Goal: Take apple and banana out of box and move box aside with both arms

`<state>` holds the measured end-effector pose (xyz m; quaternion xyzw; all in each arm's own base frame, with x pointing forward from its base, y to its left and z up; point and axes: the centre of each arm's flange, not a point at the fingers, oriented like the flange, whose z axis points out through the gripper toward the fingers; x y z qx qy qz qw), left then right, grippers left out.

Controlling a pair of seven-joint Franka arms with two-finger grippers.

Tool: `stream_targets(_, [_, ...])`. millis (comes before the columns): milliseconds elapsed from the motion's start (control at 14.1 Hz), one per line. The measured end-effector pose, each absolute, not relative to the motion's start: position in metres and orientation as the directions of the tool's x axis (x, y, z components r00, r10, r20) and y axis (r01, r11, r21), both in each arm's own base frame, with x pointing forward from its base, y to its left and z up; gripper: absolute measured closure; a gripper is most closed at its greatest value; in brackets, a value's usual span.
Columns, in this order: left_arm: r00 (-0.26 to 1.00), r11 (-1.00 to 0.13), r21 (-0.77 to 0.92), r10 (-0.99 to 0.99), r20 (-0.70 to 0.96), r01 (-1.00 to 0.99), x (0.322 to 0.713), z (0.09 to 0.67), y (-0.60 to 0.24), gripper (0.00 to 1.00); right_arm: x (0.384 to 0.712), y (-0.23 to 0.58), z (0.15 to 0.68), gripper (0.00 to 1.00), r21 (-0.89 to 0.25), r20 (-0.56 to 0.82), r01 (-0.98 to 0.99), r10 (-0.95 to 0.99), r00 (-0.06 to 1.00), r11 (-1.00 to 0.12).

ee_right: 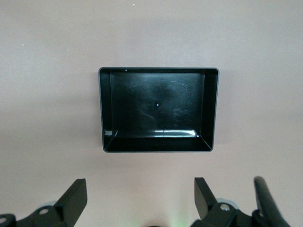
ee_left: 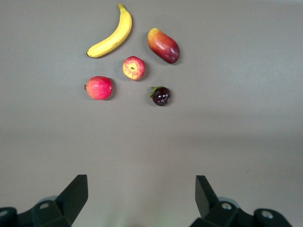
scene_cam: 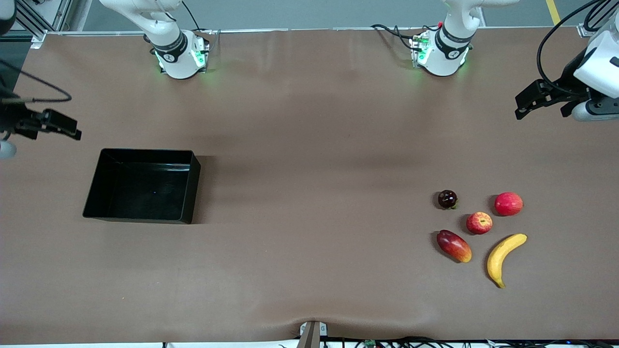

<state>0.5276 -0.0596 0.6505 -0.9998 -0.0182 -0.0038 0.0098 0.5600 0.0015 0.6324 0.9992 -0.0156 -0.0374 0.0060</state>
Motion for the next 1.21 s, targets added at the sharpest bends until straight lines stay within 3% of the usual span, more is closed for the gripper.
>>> stream_targets(284, [0.999, -0.999, -0.025, 0.043, -0.021, 0.042, 0.520, 0.653, -0.060, 0.00, 0.512, 0.002, 0.633, 0.00, 0.020, -0.063, -0.042, -0.043, 0.997, -0.999])
stream_targets(1209, [0.999, -0.999, -0.018, 0.046, 0.020, 0.046, 0.516, 0.675, -0.057, 0.00, 0.517, 0.005, 0.641, 0.00, -0.039, -0.038, -0.047, -0.046, 0.998, -0.998])
